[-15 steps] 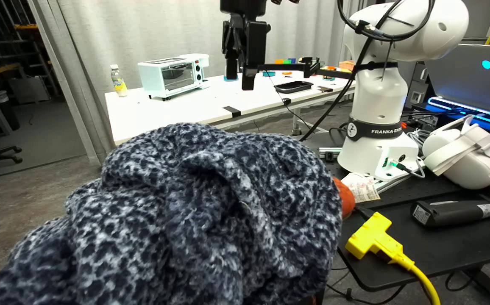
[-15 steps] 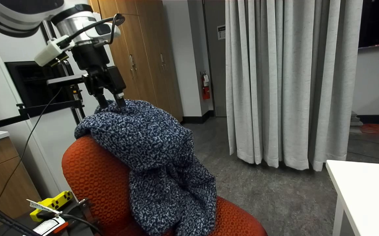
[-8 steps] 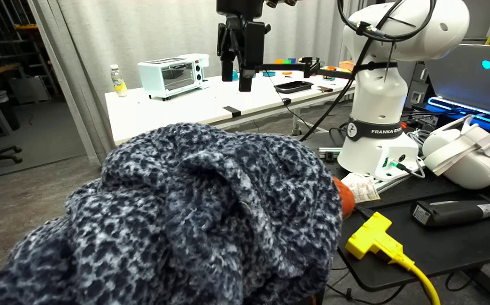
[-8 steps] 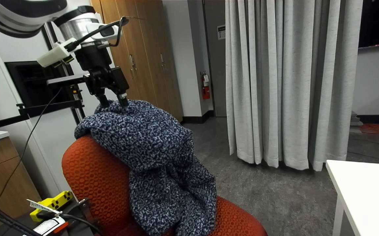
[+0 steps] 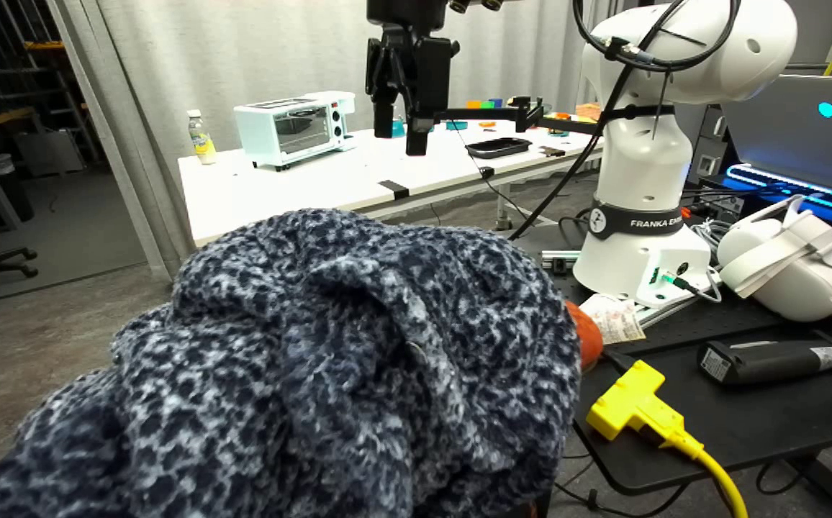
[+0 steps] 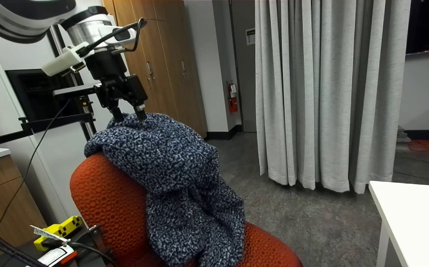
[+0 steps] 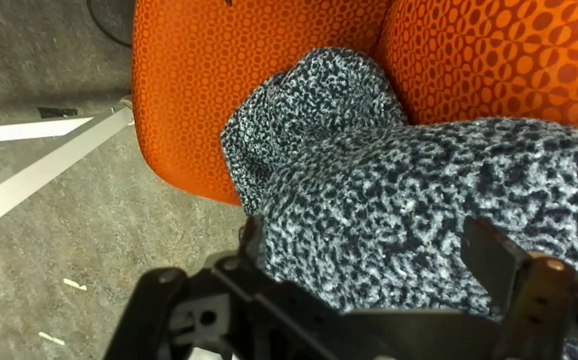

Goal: Remove the fleece blanket from the backrest of the chair

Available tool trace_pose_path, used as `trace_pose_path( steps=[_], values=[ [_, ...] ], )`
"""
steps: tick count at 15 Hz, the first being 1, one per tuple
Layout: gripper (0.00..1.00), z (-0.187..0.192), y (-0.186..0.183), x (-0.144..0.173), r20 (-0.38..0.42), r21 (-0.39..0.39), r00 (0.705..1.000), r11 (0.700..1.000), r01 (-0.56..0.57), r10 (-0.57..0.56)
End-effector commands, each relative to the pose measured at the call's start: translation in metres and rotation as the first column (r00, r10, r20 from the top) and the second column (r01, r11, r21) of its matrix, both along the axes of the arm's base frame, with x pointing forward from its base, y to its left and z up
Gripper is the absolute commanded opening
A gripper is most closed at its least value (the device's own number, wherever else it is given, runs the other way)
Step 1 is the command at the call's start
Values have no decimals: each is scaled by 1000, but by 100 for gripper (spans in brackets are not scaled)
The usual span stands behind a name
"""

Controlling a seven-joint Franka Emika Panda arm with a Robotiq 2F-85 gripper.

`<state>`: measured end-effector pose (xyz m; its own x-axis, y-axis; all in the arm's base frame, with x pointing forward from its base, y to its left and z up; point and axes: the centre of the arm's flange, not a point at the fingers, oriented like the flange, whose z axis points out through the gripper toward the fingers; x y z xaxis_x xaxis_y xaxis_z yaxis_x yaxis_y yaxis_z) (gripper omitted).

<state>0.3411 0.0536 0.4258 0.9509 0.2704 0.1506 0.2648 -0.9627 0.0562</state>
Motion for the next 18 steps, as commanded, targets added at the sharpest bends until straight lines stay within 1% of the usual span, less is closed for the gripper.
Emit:
trace_pose_path(
  steps=[1,4,6,7,8,10,12,13,14,15,16,18],
  values=[
    [100,-1,-3,5,43,-6,992,993,-119,119],
    [100,0,-2,8,87,14,977,980,-197,195],
    [100,1,0,11,121,64,966,970,-235,227],
    [100,47,62,24,126,87,965,966,-244,232],
    [100,50,73,21,128,117,963,961,-250,235],
    [100,70,122,27,166,168,945,936,-310,283],
    [100,88,175,31,184,189,928,915,-356,323],
    [100,92,188,32,183,189,925,911,-365,333],
    [100,93,198,37,175,171,931,921,-349,320],
    [100,86,174,9,201,166,922,916,-365,331],
    [100,87,186,13,196,168,923,916,-365,332],
    [100,83,194,23,181,171,925,916,-364,334]
  ],
)
